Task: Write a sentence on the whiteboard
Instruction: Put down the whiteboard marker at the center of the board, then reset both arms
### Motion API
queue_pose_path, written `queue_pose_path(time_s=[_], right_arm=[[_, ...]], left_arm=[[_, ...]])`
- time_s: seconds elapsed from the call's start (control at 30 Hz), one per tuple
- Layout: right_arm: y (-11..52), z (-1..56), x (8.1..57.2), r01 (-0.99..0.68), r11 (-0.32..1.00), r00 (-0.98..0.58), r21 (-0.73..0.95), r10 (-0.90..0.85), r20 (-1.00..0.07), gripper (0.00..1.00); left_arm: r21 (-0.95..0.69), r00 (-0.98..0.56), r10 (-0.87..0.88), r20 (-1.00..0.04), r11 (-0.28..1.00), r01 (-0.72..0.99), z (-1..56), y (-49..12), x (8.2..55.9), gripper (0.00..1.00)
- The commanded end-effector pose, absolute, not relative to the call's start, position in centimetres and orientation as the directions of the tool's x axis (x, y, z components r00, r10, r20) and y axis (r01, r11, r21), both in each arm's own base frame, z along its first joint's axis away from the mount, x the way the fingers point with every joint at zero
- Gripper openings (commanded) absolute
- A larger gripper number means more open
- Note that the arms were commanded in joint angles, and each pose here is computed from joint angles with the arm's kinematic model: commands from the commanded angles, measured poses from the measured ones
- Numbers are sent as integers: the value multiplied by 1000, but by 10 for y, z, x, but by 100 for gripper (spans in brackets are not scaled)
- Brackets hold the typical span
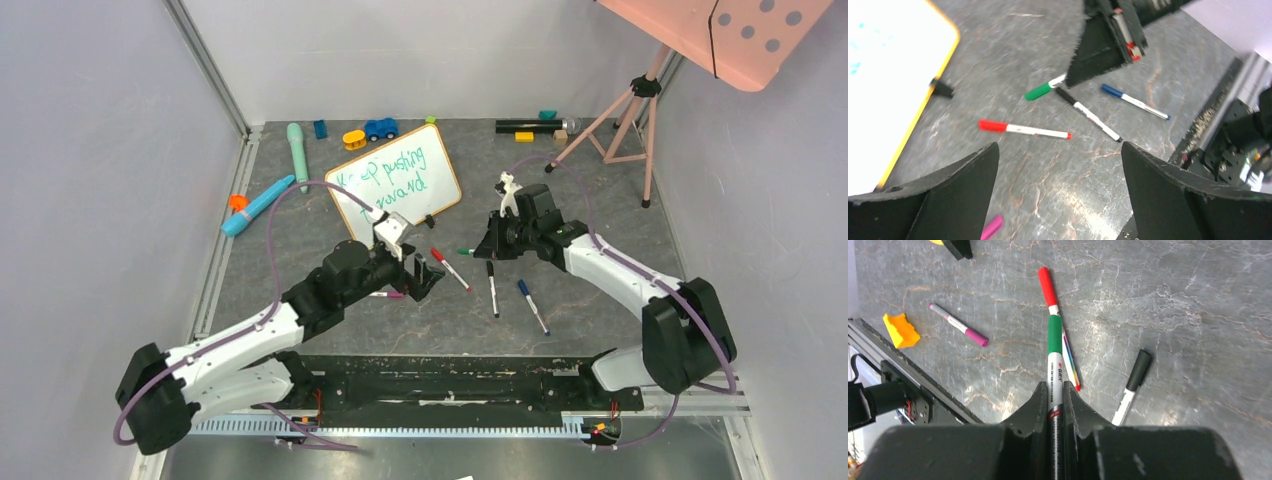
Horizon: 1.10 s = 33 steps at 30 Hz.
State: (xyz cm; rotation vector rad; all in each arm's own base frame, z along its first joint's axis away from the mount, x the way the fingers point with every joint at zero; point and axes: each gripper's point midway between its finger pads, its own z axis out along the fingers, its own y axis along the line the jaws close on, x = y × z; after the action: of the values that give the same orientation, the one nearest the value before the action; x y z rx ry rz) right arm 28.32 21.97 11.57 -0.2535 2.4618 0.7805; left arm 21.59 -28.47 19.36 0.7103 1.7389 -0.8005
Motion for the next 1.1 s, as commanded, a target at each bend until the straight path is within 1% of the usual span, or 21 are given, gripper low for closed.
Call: queue_pose_path(time_s=[0.0,0.07,0.1,0.17,0.2,0.27,0.3,0.37,0.5,0.57,0.67,0.73,0.8,0.93,1.07], right_arm=[[245,115,310,-330,720,-793,610,138,-593,8],[247,108,313,-320,708,-793,629,162,-587,17],[245,104,315,-312,712,-792,630,171,-586,26],[240,99,315,-295,724,-788,623,185,-588,49],[235,98,315,-284,736,-784,615,191,-591,69],[223,97,314,-264,758,-772,597,205,-602,89],[214,95,314,-249,774,-767,583,210,-606,93],[194,98,313,-223,807,-742,547,223,-632,96],[144,103,313,-170,881,-681,441,218,-699,97],[113,100,312,-119,930,-663,348,187,-725,97],[68,100,316,-36,988,-610,148,96,-787,96],[43,107,322,32,996,-554,84,87,-828,96],[26,110,327,75,997,-539,16,54,-840,95],[7,116,331,126,992,-475,-19,44,-879,94],[-17,100,327,229,973,-402,-24,72,-913,93]], left_arm=[[-294,-489,-32,-872,833,469,165,-235,231,97],[-272,-513,-14,-859,861,431,156,-225,231,97],[-260,-513,-14,-858,874,411,154,-219,232,97],[-236,-503,-20,-864,900,368,153,-206,236,98],[-228,-496,-31,-868,911,343,154,-199,239,99],[-223,-484,-49,-874,925,308,155,-185,244,99],[-223,-482,-60,-874,931,290,155,-179,247,99],[-217,-481,-77,-873,946,242,153,-162,253,99],[-162,-465,-67,-883,973,166,147,-128,265,99],[-110,-447,-37,-894,985,137,146,-114,271,99],[-56,-412,-25,-911,996,62,143,-92,282,96],[-42,-373,-35,-927,999,11,142,-80,288,96],[-33,-328,-39,-944,999,-24,143,-71,295,96],[5,-267,-23,-963,995,-102,144,-51,305,95],[76,-273,37,-961,988,-134,137,-33,317,95]])
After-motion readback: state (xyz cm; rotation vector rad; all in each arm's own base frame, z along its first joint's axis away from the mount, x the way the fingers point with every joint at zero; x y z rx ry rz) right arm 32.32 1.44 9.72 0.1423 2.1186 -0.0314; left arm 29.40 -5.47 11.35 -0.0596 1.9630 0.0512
